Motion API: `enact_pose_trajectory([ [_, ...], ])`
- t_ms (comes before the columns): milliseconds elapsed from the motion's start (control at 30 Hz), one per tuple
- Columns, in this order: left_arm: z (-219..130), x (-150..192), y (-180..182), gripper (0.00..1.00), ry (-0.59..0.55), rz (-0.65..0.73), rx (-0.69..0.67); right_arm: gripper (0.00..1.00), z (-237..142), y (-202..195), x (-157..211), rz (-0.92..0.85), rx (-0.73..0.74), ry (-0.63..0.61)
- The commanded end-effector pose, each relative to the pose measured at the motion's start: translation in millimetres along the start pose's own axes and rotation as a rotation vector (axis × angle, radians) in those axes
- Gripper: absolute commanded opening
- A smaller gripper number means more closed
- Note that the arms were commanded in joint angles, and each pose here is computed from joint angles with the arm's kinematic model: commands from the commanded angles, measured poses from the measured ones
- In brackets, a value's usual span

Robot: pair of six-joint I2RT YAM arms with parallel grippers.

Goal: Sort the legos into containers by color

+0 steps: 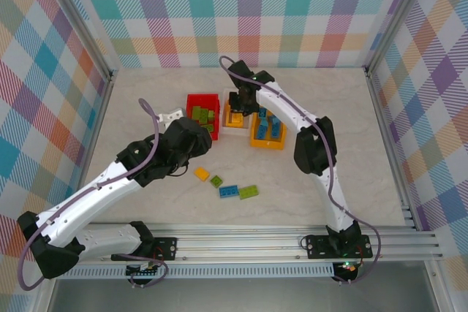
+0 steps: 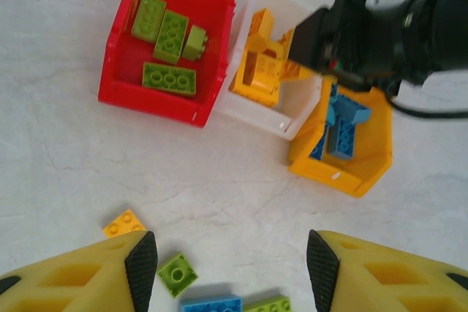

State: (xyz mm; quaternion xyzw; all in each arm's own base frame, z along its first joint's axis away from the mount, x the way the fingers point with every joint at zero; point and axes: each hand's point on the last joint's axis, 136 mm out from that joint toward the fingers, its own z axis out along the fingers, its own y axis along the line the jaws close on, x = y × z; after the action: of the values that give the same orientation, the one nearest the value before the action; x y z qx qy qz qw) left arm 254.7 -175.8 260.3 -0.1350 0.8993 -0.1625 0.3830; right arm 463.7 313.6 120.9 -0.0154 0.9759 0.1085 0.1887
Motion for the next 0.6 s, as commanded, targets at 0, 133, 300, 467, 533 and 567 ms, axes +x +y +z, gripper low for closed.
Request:
enact_pose_trajectory([
  [0, 1, 9, 5, 0.58, 0.042, 0.006, 0.003, 0.34, -12, -12, -2, 0.019, 0.054, 0.022],
  [133, 7, 24, 1, 0.59, 0.103, 0.033, 0.027, 0.45, -36, 4, -11, -0.021, -0.003, -0.026],
  [300, 15, 49, -11, 0.60, 0.214, 0.121, 0.105, 0.49, -87, 31, -12, -0.091, -0.081, -0.097],
  [467, 22, 93, -36, 0.61, 0.405, 0.360, 0.272, 0.50, -157, 23, 8, -0.096, -0.128, -0.207],
  [533, 25, 116, -42, 0.61, 0.477, 0.498, 0.324, 0.52, -178, 4, 34, -0.075, -0.162, -0.250],
  [567, 26, 125, -45, 0.61, 0.499, 0.559, 0.349, 0.53, -188, -5, 48, -0.062, -0.183, -0.268],
])
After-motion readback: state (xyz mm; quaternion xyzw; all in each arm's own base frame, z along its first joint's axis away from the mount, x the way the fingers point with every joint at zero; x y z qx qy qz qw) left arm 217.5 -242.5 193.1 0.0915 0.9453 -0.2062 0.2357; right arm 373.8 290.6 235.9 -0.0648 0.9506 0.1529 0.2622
